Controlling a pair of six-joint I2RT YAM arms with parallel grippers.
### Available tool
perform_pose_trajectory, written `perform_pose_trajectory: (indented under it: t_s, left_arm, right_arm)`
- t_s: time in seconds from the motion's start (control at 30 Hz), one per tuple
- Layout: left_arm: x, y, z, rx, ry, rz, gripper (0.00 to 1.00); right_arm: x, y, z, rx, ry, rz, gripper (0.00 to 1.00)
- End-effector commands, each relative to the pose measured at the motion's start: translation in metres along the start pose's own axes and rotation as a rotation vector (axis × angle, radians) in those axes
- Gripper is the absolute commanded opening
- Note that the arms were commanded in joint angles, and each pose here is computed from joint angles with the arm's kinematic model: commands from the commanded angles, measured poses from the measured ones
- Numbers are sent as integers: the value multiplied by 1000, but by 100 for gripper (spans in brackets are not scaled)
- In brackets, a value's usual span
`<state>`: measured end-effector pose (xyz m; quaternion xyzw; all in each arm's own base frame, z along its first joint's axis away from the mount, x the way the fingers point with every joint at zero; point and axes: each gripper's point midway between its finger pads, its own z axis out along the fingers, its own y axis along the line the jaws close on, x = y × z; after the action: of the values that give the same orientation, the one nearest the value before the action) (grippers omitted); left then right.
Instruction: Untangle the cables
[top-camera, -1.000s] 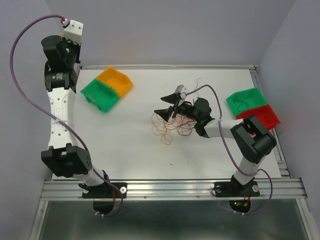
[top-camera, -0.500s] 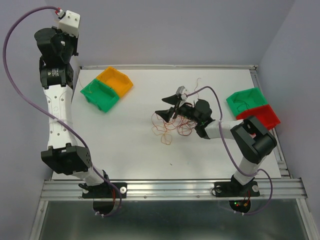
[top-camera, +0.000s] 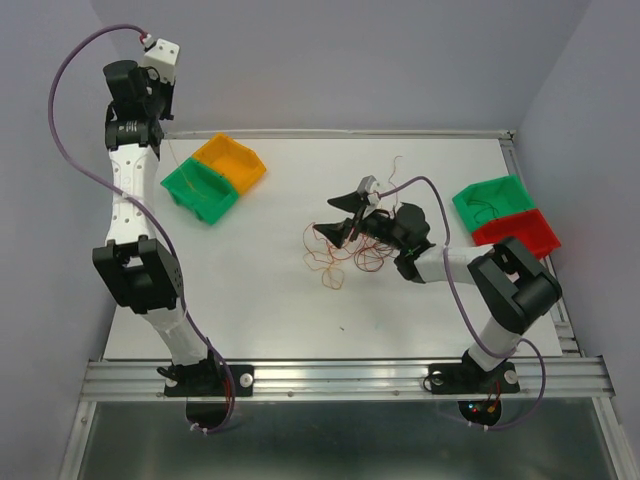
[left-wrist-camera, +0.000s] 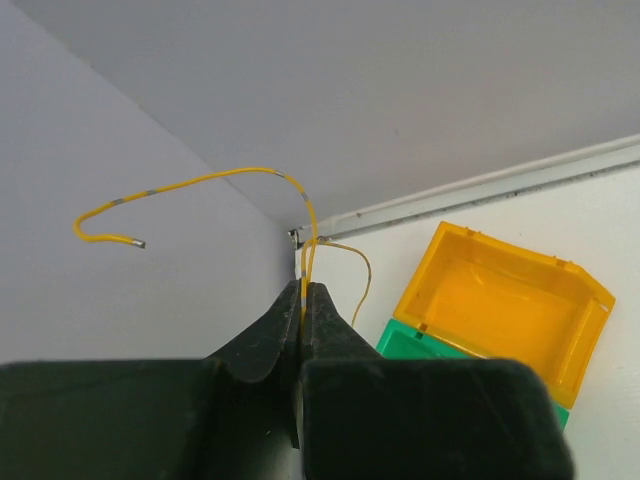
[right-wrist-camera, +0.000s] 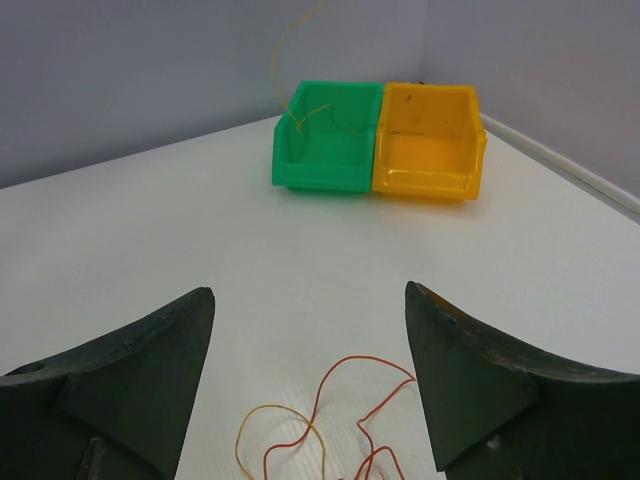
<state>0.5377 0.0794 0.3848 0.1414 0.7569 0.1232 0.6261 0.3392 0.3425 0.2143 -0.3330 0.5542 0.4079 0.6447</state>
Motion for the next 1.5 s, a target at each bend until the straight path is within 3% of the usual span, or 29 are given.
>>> perform_pose_trajectory:
  t_s: [0.0,0.47,0.73,0.9,1.07,1.23,1.47]
  left_arm:
    - [-30,20,-6,-63,-85,9,0]
    - [61,12,31,-100,27,8,0]
    - [81,15,39,-76,41,-23,0]
    - [81,6,35,-35,32,-26,0]
    - [53,8,25,-24,-14,-43,0]
    - [47,11,35,-34,-26,-71,0]
    - [22,50,41,-227,-113,-148,0]
  right_arm:
    - [-21,6,-2,-5,-72,-36,81]
    - [-22,8,-3,-14,-76,-18,81]
    - [10,10,71,-234,-47,160,70]
    - [10,13,115,-311,-93,180,69]
    - [17,25,135,-357,-115,175,69]
    - [17,31,135,-360,-136,184,66]
    - [17,30,122,-323,-134,167,66]
